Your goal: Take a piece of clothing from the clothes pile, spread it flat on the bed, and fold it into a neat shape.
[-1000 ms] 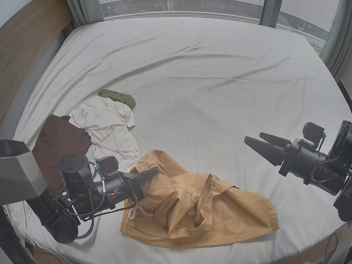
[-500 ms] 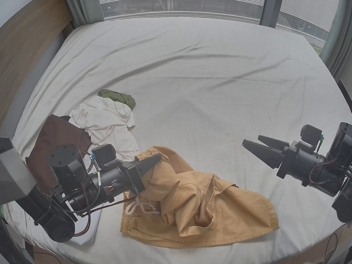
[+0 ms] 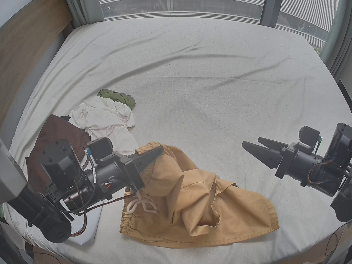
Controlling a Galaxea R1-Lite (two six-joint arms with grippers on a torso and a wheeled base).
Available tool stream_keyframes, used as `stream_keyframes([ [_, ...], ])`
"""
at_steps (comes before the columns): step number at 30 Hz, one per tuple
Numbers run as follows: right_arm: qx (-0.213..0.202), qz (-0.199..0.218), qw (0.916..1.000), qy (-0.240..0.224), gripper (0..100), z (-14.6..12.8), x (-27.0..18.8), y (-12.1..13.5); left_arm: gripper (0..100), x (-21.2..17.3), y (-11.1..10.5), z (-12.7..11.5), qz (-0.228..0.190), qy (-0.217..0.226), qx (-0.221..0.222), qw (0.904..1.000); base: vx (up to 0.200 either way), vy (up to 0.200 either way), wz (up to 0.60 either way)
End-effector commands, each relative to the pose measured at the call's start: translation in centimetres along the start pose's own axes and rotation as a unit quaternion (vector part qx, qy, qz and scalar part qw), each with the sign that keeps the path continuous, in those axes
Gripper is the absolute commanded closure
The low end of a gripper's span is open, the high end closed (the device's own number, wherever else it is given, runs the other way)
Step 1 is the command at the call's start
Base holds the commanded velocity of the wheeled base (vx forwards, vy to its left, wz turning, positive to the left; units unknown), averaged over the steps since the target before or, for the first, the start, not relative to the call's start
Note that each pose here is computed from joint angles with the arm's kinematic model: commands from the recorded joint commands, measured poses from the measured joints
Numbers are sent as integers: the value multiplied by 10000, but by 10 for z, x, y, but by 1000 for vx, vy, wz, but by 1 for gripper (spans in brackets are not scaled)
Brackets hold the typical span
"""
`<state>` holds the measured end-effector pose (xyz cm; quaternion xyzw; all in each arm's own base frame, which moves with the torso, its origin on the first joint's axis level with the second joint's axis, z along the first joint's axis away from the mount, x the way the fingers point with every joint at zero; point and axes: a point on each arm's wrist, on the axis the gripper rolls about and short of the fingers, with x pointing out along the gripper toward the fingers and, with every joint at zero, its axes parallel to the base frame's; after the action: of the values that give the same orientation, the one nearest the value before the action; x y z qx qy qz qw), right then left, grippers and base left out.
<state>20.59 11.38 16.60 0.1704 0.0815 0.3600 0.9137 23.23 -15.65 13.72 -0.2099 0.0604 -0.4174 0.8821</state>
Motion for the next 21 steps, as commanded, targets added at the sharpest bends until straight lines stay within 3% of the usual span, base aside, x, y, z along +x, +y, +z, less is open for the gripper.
stream_keyframes([
  [1, 13, -41, 10000, 9, 0, 0, 0, -2, 100, 0, -7, 9, -163, -208, 65, 9996, 0, 0, 0],
  [9, 70, -99, 9997, 200, 0, -9, 2, -6, 100, 4, -9, 15, -273, -448, 137, 9985, 0, 0, 0],
  [21, 242, -286, 9960, 807, 0, -39, 8, -17, 100, 10, 5, -3, -61, -159, 110, 9998, 0, 0, 0],
])
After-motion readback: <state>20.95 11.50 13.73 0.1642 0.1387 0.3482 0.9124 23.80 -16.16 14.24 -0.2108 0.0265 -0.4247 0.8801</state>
